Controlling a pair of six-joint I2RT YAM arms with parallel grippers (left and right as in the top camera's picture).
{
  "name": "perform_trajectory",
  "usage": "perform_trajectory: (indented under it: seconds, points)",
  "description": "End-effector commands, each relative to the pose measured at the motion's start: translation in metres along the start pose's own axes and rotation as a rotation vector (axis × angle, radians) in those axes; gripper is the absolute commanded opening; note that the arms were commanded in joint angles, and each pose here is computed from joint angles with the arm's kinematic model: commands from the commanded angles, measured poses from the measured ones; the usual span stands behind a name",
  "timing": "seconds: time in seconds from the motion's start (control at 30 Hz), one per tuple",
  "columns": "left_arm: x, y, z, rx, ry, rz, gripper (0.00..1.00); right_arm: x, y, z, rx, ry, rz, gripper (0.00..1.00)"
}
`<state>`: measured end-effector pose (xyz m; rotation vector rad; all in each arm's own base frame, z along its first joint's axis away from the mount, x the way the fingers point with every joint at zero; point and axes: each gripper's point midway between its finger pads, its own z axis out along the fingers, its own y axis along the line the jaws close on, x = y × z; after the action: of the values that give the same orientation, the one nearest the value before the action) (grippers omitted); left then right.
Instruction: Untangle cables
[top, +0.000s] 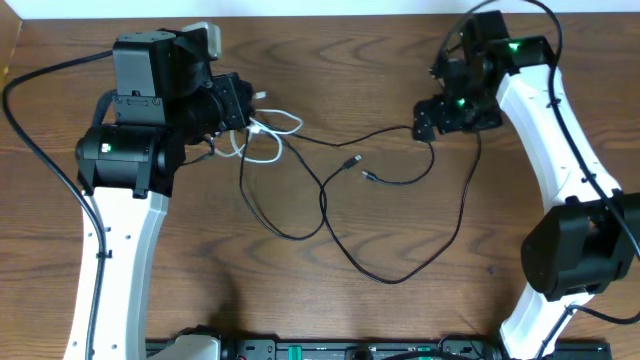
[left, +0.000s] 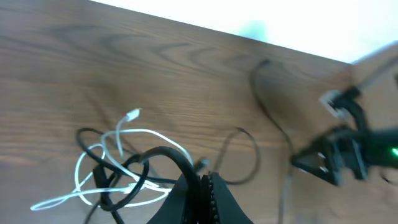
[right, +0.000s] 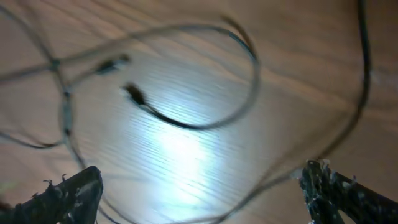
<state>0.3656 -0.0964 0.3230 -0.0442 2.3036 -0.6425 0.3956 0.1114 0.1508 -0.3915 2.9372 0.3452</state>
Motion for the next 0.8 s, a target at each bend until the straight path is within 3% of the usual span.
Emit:
perform_trajectory:
  seconds: [0.0, 0.17, 0.43, 0.63, 0.7, 0.77]
  points:
    - [0.0, -0.027, -0.008, 0.15, 0.013, 0.024, 0.08, -0.027, 0.043, -0.024, -0.157, -0.106, -0.09, 0.96]
    - [-0.003, -0.042, -0.011, 0.232, 0.014, -0.02, 0.07, -0.04, 0.099, -0.032, -0.349, -0.184, -0.237, 0.94]
    - [-0.005, -0.047, -0.012, 0.259, 0.022, -0.106, 0.08, -0.025, 0.16, -0.024, -0.401, -0.186, -0.519, 0.95]
    - [-0.002, -0.054, -0.014, 0.298, 0.038, -0.105, 0.08, -0.024, 0.186, 0.0, -0.42, -0.163, -0.586, 0.93]
    - [-0.002, -0.056, -0.015, 0.31, 0.043, -0.105, 0.08, -0.023, 0.193, 0.01, -0.434, -0.147, -0.596, 0.91]
    - [-0.002, -0.056, -0.015, 0.312, 0.044, -0.108, 0.07, -0.023, 0.2, 0.021, -0.449, -0.135, -0.602, 0.83]
